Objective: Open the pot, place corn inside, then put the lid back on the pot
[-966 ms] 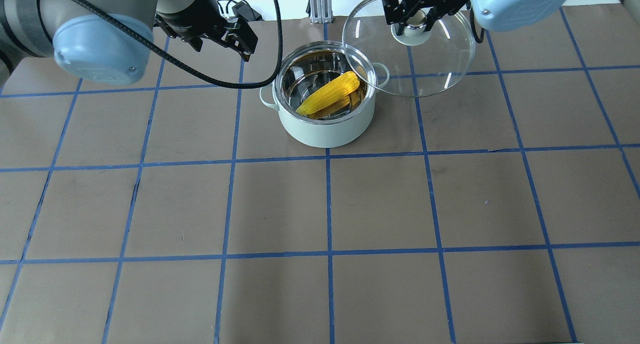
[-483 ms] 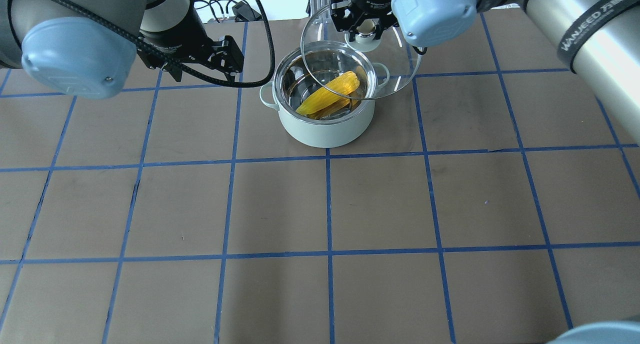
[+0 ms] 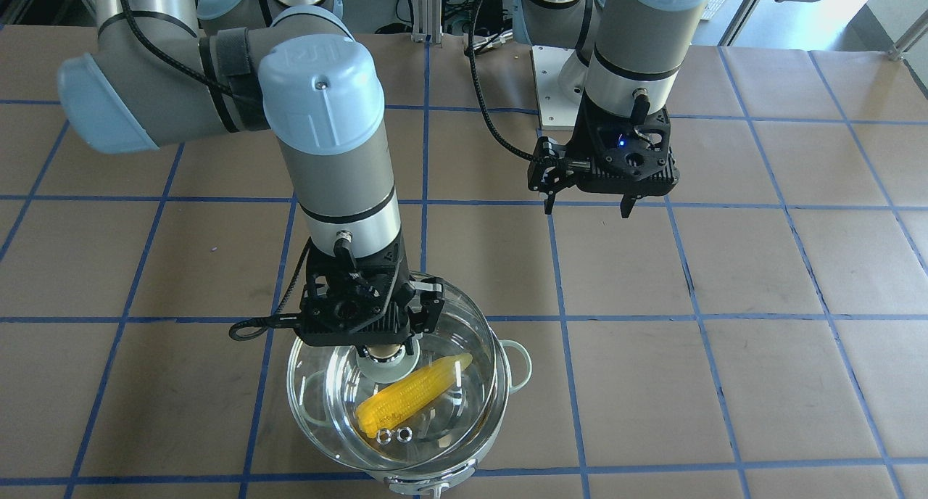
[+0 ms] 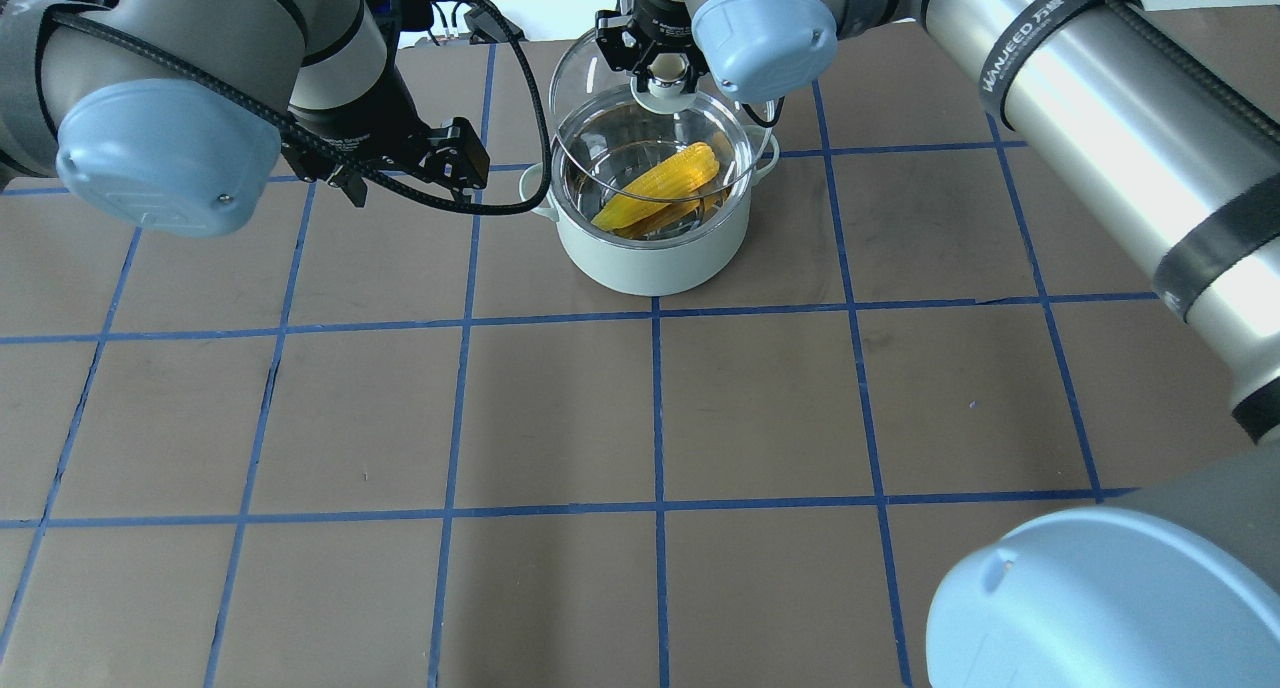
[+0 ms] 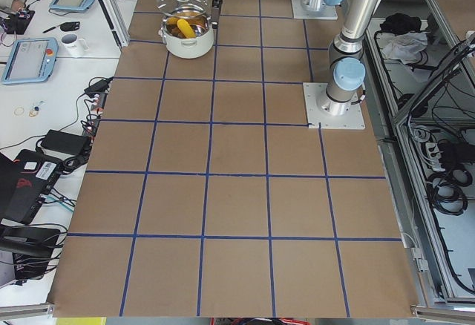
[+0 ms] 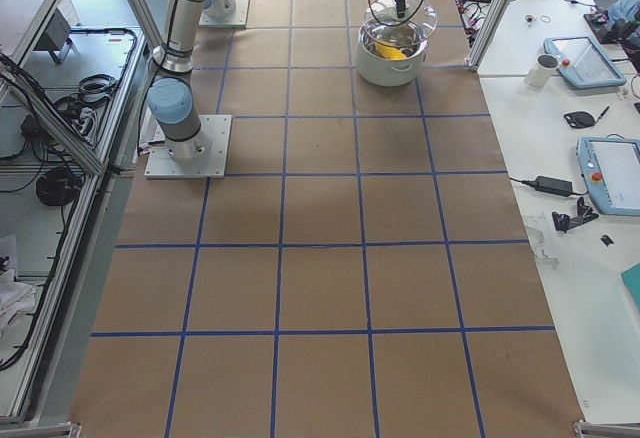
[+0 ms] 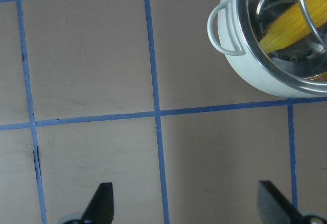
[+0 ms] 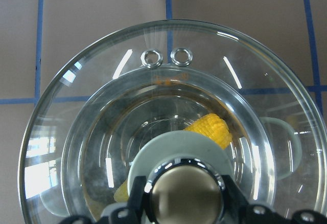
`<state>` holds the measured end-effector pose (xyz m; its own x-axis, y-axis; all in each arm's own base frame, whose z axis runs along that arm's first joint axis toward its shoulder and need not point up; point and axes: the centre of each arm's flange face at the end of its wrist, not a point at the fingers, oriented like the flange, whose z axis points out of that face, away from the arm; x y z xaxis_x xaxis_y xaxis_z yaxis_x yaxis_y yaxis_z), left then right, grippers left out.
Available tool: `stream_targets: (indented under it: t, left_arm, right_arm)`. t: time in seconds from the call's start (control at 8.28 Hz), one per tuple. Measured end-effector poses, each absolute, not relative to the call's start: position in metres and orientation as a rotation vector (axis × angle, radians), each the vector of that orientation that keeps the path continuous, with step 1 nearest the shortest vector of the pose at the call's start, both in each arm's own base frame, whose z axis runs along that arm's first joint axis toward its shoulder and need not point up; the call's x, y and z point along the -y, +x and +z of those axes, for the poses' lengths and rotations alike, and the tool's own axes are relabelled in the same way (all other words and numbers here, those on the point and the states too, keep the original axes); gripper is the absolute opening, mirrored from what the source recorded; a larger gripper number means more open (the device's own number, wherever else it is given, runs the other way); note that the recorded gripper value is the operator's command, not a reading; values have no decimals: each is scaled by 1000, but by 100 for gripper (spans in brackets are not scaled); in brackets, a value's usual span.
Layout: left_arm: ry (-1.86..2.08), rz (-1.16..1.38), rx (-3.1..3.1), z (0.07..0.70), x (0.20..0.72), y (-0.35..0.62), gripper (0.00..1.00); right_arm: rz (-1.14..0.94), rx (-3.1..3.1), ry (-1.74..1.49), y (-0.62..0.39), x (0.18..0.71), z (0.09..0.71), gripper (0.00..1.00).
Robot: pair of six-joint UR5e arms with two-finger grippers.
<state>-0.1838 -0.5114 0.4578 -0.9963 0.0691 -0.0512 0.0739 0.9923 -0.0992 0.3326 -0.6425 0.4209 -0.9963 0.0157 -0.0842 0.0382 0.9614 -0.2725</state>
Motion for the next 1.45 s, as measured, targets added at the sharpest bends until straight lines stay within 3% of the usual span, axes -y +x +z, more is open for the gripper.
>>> stream_targets:
  t: [1.45]
  left_arm:
    - [112, -138, -3099, 450, 513, -186, 100]
  right_arm:
    - [-327, -3051, 127, 365, 649, 366, 36]
